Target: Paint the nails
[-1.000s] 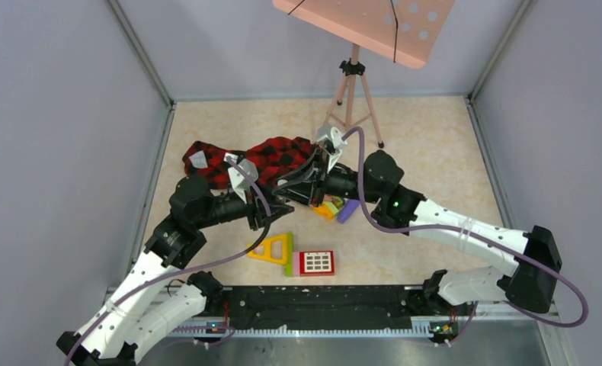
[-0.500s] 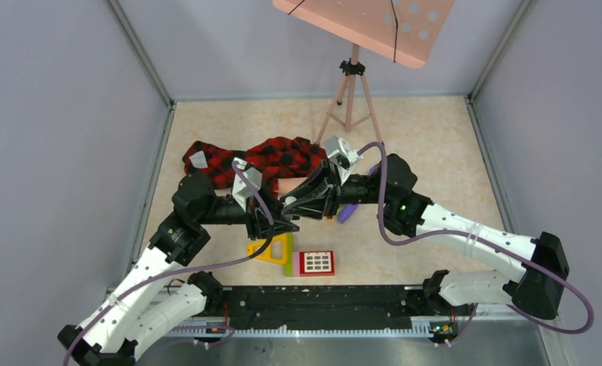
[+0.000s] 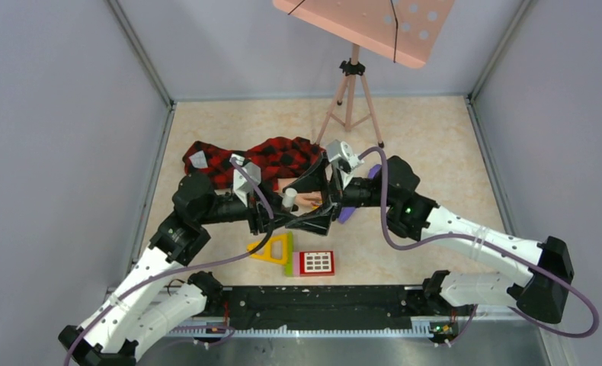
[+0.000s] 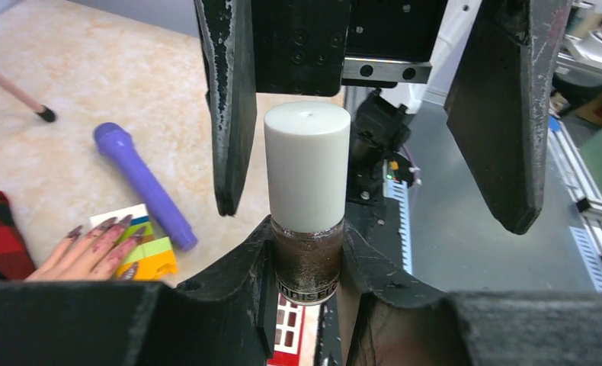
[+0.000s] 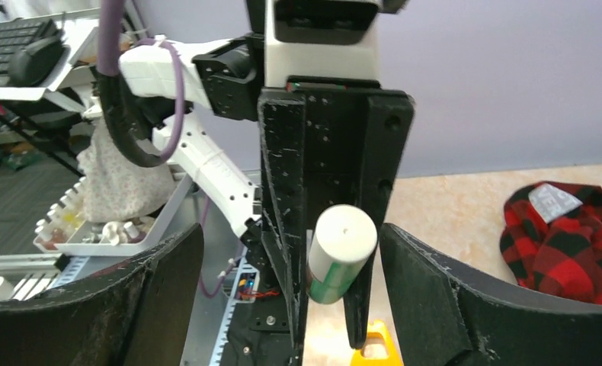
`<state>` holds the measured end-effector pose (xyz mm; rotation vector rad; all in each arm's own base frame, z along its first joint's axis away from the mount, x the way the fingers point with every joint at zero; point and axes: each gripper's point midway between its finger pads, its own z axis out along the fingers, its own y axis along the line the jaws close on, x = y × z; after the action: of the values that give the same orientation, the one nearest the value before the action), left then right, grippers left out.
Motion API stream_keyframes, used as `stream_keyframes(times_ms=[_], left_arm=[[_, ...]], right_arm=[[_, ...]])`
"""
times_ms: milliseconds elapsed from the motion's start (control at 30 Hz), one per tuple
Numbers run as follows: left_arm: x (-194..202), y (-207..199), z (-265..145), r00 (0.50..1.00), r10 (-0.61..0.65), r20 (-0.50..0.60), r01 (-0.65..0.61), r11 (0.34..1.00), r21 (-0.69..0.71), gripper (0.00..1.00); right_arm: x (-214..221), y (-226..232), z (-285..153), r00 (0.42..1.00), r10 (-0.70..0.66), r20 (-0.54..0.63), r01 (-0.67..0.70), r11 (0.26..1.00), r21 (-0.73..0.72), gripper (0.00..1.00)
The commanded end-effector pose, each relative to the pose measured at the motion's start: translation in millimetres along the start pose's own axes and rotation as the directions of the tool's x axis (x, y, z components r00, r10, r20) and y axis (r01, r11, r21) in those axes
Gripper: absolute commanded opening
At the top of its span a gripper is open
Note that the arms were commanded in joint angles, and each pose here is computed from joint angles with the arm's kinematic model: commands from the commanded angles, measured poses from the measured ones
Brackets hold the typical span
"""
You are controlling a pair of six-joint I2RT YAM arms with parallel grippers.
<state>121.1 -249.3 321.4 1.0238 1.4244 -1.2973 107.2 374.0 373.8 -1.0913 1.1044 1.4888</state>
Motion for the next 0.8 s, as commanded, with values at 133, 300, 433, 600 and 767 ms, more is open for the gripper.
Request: stream_keyframes(times_ms=[133,300,433,600,767], left_arm=[[-17.4,30.5,-11.2,0.992,0.113,0.057,-0.098,0.97,-0.221,0.0],[-18.8,47.1,-16.7,0.992,0.113,0.055,-0.09,0.943,-0.32,0.0],[-16.8,69.1,-25.0,0.995,0.092,0.045,-0.063,0.895,-0.441,0.0],[-15.9,73.4,-26.3,0.996,0.084,0.041,-0.056,0.886,-0.461,0.0],[-16.0,74.7,-27.2,0.996,0.084,0.042,-0.054,0.881,-0.47,0.0]], right_arm=[[-16.2,-35.7,-5.9,0.996,0.024,0.086,-0.044,0.972,0.231,0.83],[-21.5,-66.1,-7.2,0.984,0.071,0.165,-0.129,0.919,0.374,0.8],[-30.3,-64.2,-2.5,0.97,0.079,0.23,-0.16,0.92,0.358,0.76],[-32.7,-76.1,5.2,0.971,0.082,0.226,-0.176,0.884,0.433,0.66],[-25.1,-84.6,10.9,0.97,0.113,0.214,-0.203,0.859,0.469,0.57]])
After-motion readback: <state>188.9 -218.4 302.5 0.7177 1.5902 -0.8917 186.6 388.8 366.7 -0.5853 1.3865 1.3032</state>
